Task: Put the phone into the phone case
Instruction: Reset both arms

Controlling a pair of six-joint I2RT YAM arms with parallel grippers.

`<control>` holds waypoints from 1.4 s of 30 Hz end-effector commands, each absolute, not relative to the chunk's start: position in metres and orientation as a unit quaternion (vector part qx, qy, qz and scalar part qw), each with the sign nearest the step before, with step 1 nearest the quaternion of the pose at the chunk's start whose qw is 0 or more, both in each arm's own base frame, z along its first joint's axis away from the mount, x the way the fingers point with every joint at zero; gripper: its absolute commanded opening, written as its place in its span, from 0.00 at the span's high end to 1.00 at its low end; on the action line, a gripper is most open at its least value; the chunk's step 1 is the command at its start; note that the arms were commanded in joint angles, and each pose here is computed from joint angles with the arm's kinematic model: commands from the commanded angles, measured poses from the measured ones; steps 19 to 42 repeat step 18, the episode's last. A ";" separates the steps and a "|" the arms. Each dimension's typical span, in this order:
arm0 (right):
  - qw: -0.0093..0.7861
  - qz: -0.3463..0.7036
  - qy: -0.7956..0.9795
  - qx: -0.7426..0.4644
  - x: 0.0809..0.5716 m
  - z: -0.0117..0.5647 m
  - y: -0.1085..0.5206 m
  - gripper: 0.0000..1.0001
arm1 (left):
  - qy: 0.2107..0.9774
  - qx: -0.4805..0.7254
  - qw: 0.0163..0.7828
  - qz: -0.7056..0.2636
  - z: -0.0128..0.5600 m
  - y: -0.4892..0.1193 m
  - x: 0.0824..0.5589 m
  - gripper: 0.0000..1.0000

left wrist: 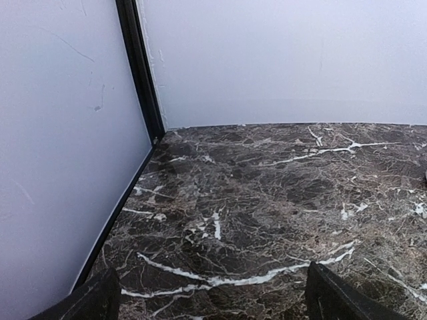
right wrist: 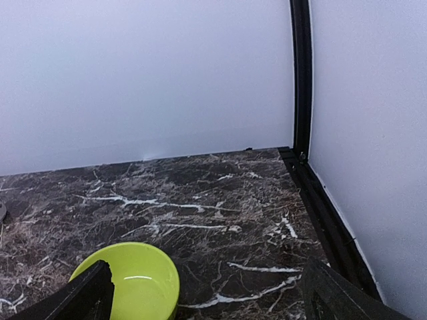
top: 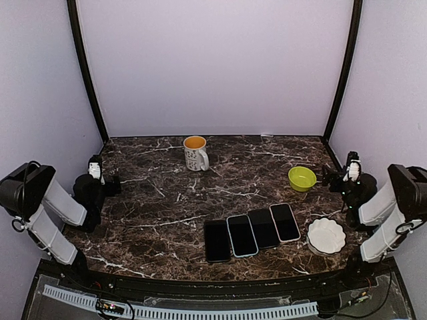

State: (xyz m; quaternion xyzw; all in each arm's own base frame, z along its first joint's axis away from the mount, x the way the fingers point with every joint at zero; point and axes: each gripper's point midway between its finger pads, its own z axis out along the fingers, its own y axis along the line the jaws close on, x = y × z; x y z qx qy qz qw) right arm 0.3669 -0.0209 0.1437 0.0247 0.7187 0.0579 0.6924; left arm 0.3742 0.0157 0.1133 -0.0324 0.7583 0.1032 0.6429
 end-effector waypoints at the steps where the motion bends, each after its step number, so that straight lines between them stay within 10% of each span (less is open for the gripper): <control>1: 0.695 0.028 0.719 0.019 0.376 0.145 -0.022 0.02 | 0.745 -0.022 0.660 0.088 0.126 0.014 0.380 0.01; 42: 0.687 0.004 0.726 0.034 0.380 0.143 -0.026 0.02 | 0.741 -0.025 0.665 0.090 0.128 0.015 0.380 0.01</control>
